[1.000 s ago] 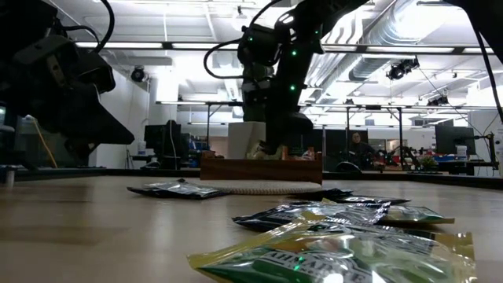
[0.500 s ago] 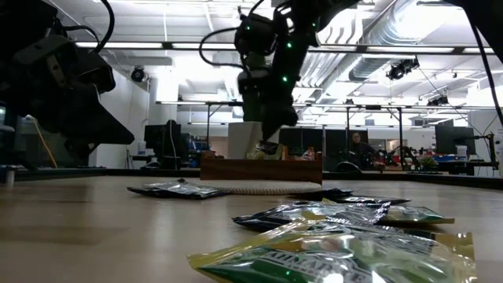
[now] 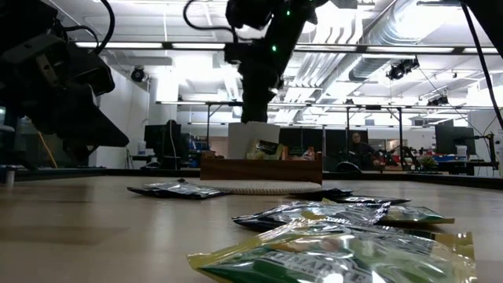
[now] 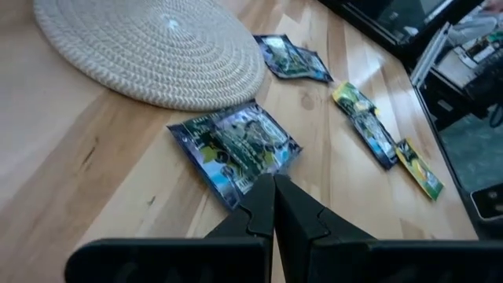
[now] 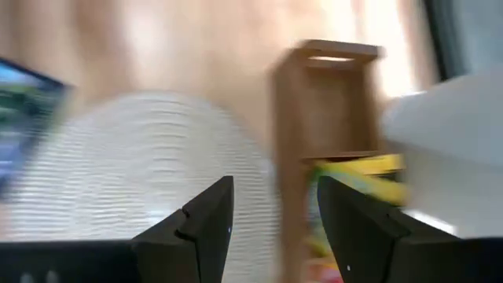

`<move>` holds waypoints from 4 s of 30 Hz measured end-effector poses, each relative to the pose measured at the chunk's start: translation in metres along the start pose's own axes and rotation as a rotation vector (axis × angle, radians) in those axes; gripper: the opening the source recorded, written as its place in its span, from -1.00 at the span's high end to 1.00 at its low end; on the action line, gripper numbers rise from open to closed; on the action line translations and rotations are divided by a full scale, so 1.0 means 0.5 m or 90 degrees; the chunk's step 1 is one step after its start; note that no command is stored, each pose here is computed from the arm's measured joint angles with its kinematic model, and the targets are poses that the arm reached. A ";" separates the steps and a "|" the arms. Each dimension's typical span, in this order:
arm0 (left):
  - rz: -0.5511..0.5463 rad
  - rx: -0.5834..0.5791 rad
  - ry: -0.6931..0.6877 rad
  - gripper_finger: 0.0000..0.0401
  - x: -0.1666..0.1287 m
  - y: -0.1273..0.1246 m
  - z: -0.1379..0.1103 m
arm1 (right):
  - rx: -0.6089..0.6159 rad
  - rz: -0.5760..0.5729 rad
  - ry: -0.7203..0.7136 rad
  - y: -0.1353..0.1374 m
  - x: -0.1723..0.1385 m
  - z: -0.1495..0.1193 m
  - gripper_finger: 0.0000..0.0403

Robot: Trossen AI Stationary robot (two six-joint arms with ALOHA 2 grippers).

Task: Pick & Place Tea
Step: Put the yellow tea bag into the middle compartment of the wooden organizer

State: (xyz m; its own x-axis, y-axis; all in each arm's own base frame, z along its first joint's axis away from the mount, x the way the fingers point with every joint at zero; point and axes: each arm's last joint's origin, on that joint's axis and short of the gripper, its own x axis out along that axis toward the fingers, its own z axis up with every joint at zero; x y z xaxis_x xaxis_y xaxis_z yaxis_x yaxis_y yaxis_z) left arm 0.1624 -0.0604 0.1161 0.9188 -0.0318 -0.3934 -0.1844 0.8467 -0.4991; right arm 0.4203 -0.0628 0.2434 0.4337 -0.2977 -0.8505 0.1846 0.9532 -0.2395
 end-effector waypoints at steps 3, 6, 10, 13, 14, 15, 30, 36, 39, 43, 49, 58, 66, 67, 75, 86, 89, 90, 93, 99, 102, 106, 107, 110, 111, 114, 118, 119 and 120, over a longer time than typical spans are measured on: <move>-0.009 0.004 0.015 1.00 0.000 0.000 -0.002 | 0.033 0.072 0.006 0.034 -0.014 0.002 0.10; -0.032 0.013 0.022 1.00 0.000 -0.004 -0.001 | 0.068 0.154 0.033 0.068 -0.025 -0.003 0.10; -0.040 0.016 0.030 1.00 0.000 -0.004 -0.002 | 0.093 0.203 0.089 0.115 -0.040 -0.018 0.10; -0.040 0.016 0.029 1.00 0.000 -0.004 -0.002 | 0.093 0.208 0.117 0.155 -0.054 -0.029 0.10; -0.043 0.017 0.028 1.00 0.000 -0.005 -0.001 | 0.090 0.208 0.124 0.168 -0.058 -0.032 0.10; -0.049 0.023 0.028 1.00 0.000 -0.006 -0.001 | 0.088 0.203 0.131 0.181 -0.064 -0.036 0.10; -0.194 0.166 0.048 1.00 0.051 -0.106 0.065 | 0.231 0.141 0.180 0.389 -0.124 -0.130 0.10; -0.264 0.188 0.122 1.00 0.092 -0.136 0.057 | 0.285 0.101 0.138 0.452 -0.165 -0.162 0.10; -0.269 0.196 0.134 1.00 0.112 -0.160 0.047 | 0.296 0.090 0.119 0.477 -0.181 -0.178 0.10; -0.257 0.212 0.139 1.00 0.149 -0.204 0.028 | 0.294 0.064 0.090 0.505 -0.202 -0.201 0.10; -0.224 0.226 0.164 1.00 0.211 -0.281 -0.006 | 0.294 0.045 0.035 0.551 -0.239 -0.241 0.10; -0.201 0.238 0.197 1.00 0.295 -0.390 -0.027 | 0.356 0.086 -0.015 0.609 -0.286 -0.287 0.10; -0.129 0.308 0.230 1.00 0.333 -0.429 -0.031 | 0.389 0.138 -0.071 0.640 -0.308 -0.296 0.10; -0.119 0.311 0.234 1.00 0.334 -0.428 -0.031 | 0.393 0.141 -0.077 0.641 -0.309 -0.296 0.10; -0.080 0.324 0.244 1.00 0.332 -0.419 -0.033 | 0.411 0.186 -0.142 0.632 -0.351 -0.280 0.10; -0.086 0.349 0.241 1.00 0.339 -0.412 -0.024 | 0.392 0.228 -0.251 0.517 -0.459 -0.218 0.10; -0.085 0.347 0.242 1.00 0.341 -0.410 -0.022 | 0.406 0.240 -0.285 0.473 -0.489 -0.227 0.10; -0.089 0.347 0.245 1.00 0.341 -0.410 -0.022 | 0.412 0.243 -0.294 0.455 -0.495 -0.239 0.10; -0.093 0.353 0.246 1.00 0.341 -0.411 -0.023 | 0.451 0.262 -0.319 0.398 -0.496 -0.297 0.10; -0.088 0.368 0.238 1.00 0.341 -0.410 -0.021 | 0.583 0.426 -0.424 0.301 -0.445 -0.425 0.10; -0.094 0.368 0.241 1.00 0.341 -0.410 -0.021 | 0.611 0.528 -0.445 0.290 -0.398 -0.467 0.10; -0.101 0.388 0.243 1.00 0.346 -0.405 -0.015 | 0.618 0.567 -0.422 0.296 -0.351 -0.491 0.10; -0.101 0.391 0.243 1.00 0.348 -0.402 -0.012 | 0.618 0.563 -0.410 0.300 -0.341 -0.491 0.10; -0.110 0.397 0.249 1.00 0.354 -0.395 -0.005 | 0.607 0.569 -0.360 0.312 -0.314 -0.486 0.10; -0.114 0.397 0.253 1.00 0.355 -0.394 -0.005 | 0.602 0.564 -0.339 0.317 -0.305 -0.481 0.10; -0.122 0.394 0.262 1.00 0.359 -0.389 0.000 | 0.583 0.541 -0.256 0.333 -0.277 -0.464 0.10; -0.137 0.405 0.270 1.00 0.361 -0.386 0.002 | 0.565 0.494 -0.137 0.355 -0.232 -0.447 0.10; -0.137 0.408 0.272 1.00 0.360 -0.385 0.002 | 0.559 0.489 -0.117 0.361 -0.223 -0.441 0.10; -0.138 0.412 0.273 1.00 0.360 -0.386 0.001 | 0.554 0.490 -0.100 0.368 -0.215 -0.434 0.10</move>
State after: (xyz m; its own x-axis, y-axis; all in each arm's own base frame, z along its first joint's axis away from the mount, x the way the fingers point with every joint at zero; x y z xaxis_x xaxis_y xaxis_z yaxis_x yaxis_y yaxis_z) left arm 0.3636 -0.2290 0.1421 0.6731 -0.3209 -0.6664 0.3425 0.9338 -0.1037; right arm 0.2163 0.1563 0.1889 0.7874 0.2801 -0.5492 0.3407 0.5448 0.7663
